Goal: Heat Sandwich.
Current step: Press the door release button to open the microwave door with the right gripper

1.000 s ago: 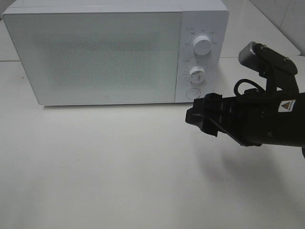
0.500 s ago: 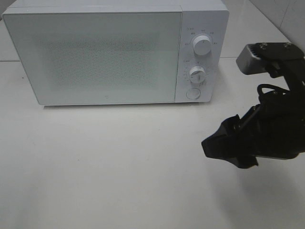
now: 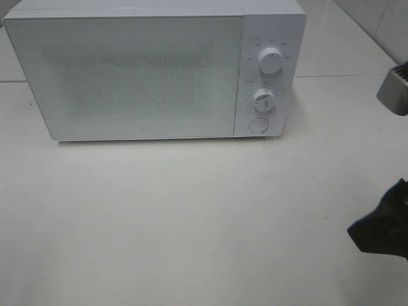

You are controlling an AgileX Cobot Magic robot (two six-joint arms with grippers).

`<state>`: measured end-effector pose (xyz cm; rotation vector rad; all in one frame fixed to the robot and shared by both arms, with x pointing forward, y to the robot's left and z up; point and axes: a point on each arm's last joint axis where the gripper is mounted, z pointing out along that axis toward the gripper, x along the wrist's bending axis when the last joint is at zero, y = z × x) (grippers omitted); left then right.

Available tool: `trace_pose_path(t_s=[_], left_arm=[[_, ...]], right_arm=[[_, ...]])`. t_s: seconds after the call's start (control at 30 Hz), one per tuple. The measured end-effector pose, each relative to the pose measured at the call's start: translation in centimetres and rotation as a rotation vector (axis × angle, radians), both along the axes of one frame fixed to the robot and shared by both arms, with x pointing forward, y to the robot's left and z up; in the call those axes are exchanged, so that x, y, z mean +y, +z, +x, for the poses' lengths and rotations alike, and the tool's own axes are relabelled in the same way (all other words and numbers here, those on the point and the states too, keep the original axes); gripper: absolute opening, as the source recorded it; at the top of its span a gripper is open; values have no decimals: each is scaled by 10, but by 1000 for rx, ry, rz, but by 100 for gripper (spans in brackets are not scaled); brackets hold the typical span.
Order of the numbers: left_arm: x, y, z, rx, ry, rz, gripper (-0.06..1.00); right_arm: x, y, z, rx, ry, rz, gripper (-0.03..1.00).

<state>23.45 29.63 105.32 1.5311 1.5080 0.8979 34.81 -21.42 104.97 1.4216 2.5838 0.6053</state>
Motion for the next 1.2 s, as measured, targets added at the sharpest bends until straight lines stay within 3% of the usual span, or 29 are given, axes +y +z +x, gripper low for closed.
trace_pose_path(t_s=[0.17,0.53,0.9,1.2], left_arm=[[0,0,0,0,0,0,96],[0,0,0,0,0,0,96],[0,0,0,0,0,0,96],[0,0,0,0,0,0,96]], right_arm=[[-11,9,-15,-26,4,14,70],[-45,22,-60,-219,-8,134,70],[-73,9,-89,-393,-281,188,70],[-80,5,-100,-481,-392,186,70]])
